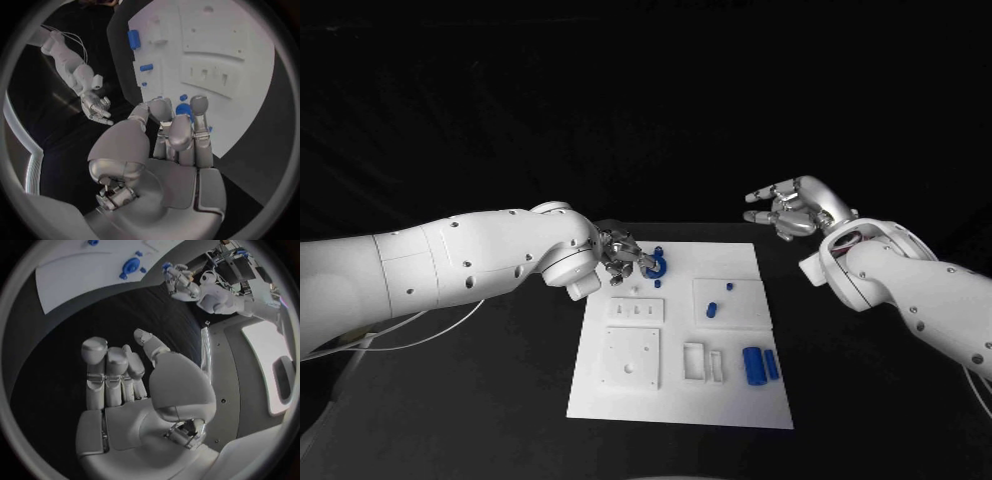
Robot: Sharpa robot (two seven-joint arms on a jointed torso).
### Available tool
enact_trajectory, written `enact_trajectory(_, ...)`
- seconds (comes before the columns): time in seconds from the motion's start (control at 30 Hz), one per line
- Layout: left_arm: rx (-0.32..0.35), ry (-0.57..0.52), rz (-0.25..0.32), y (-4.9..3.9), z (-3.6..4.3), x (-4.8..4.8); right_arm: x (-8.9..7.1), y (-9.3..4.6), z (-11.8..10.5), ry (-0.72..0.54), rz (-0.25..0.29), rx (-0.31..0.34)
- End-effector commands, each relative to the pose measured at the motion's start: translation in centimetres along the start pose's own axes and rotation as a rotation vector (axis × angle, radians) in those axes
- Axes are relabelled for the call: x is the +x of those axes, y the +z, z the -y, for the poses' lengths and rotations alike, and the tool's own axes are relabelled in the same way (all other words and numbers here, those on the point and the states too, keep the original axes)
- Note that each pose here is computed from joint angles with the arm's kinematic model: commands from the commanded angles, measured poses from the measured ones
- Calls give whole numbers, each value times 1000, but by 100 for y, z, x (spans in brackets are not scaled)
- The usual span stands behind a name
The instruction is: Assemble the parts on the task board
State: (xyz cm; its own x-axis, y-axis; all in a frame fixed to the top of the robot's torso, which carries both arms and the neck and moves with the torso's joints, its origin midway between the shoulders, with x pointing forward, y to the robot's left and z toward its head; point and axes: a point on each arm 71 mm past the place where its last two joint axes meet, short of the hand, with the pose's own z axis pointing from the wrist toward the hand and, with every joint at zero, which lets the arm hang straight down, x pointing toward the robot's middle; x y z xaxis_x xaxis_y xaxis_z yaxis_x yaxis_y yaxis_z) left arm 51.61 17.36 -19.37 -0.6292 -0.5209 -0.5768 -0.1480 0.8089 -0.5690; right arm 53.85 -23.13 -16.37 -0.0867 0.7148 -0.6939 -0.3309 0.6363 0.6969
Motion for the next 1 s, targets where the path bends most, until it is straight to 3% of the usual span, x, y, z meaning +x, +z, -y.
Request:
enact_trajectory(0.03,-11,27,69,5,-21,19,-92,91,-9,73,72,-13)
enact_trajectory(0.2,-27,46,63,44,-88,152,-162,210,25,65,99,-1)
enact_trajectory(0.37,-35,71,83,78,-141,226,-146,263,10,58,102,-4)
enact_trajectory(1.0,-47,174,132,189,-256,384,-81,321,-15,49,98,2)
